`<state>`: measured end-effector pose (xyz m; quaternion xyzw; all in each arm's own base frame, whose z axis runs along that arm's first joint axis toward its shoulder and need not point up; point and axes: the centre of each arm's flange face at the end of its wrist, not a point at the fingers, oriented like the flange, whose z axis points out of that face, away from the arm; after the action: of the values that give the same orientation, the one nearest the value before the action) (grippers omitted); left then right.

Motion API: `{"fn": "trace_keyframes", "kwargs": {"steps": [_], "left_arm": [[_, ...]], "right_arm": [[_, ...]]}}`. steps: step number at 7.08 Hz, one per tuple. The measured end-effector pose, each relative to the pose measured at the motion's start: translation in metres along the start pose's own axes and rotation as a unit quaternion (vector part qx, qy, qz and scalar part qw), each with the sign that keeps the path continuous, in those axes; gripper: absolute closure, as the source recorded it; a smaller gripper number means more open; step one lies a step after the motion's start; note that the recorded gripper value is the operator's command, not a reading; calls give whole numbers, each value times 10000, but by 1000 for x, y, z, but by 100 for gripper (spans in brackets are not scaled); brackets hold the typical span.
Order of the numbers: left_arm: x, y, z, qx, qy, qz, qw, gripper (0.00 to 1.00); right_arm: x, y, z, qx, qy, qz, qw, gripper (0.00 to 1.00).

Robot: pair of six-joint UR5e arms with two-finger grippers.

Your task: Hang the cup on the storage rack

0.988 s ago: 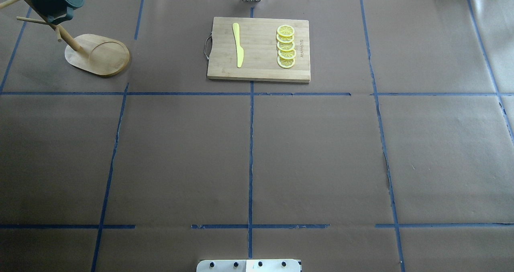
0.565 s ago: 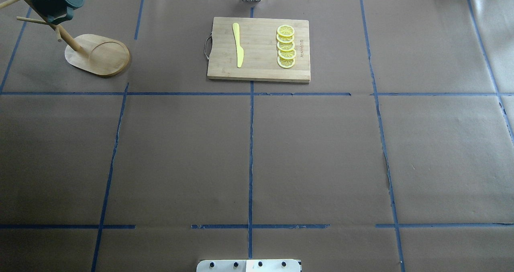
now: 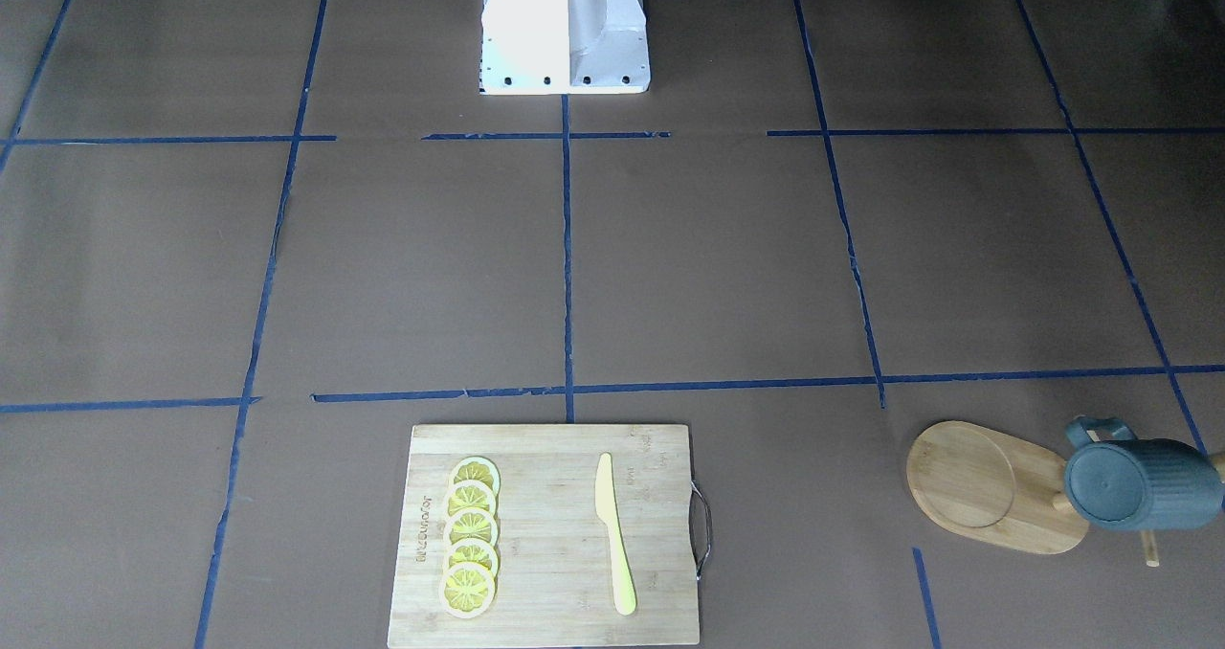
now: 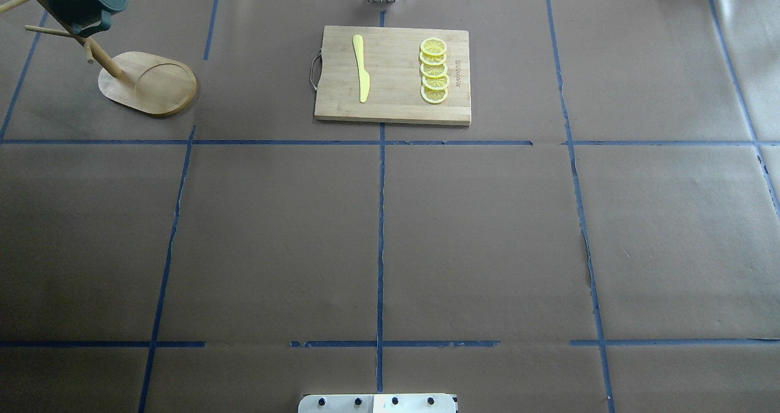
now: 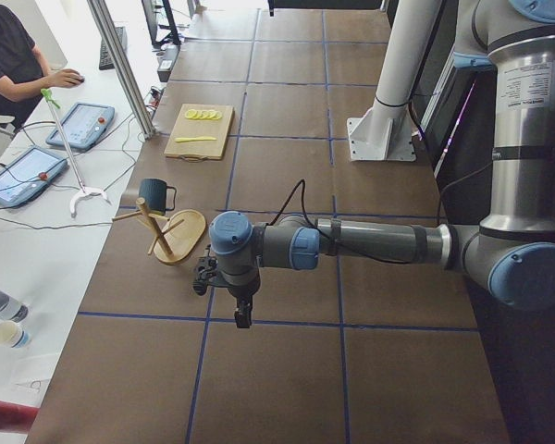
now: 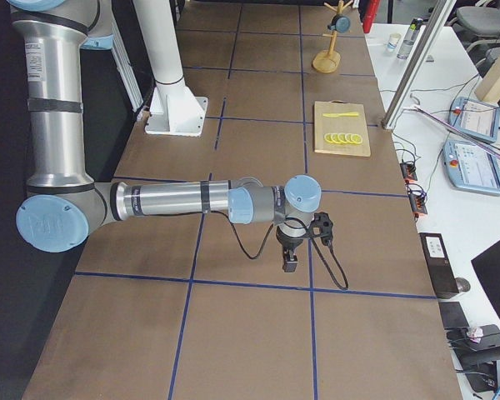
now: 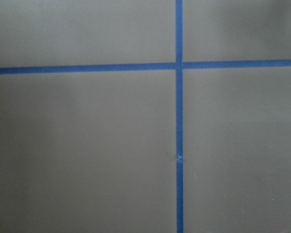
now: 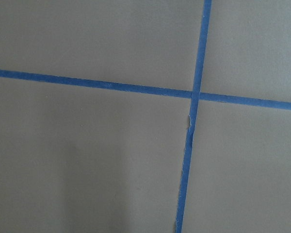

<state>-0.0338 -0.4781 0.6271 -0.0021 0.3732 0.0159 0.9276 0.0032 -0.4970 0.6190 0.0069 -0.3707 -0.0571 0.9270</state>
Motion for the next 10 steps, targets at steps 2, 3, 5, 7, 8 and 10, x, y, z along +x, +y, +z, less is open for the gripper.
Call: {"fn": "trace_keyframes", "kwargs": {"steps": [2,3,5,7,8,10], "left_arm": [[13,-15,-10,-147,136,-135,9997,0],[13,-18,-10,-198,149,-183,9995,0],[10,-15,-8,-241,159,-222,9993,0],[6,-13,-6,-245,124,-192,9994,0],[4,-13,-5,-256,113,-77,9996,0],[-4,-12,0,-306,113,127,9994,0]], "right_arm": [[4,1,0,0,13,-70,10000,0],[7,1,0,-2,0,-73,10000,0],[13,2,-1,3,-20,-43,10000,0],[19,3,-3,25,-25,22,10000,0],[23,4,-5,43,-24,57,10000,0],[28,5,-9,84,-27,110,9999,0]]}}
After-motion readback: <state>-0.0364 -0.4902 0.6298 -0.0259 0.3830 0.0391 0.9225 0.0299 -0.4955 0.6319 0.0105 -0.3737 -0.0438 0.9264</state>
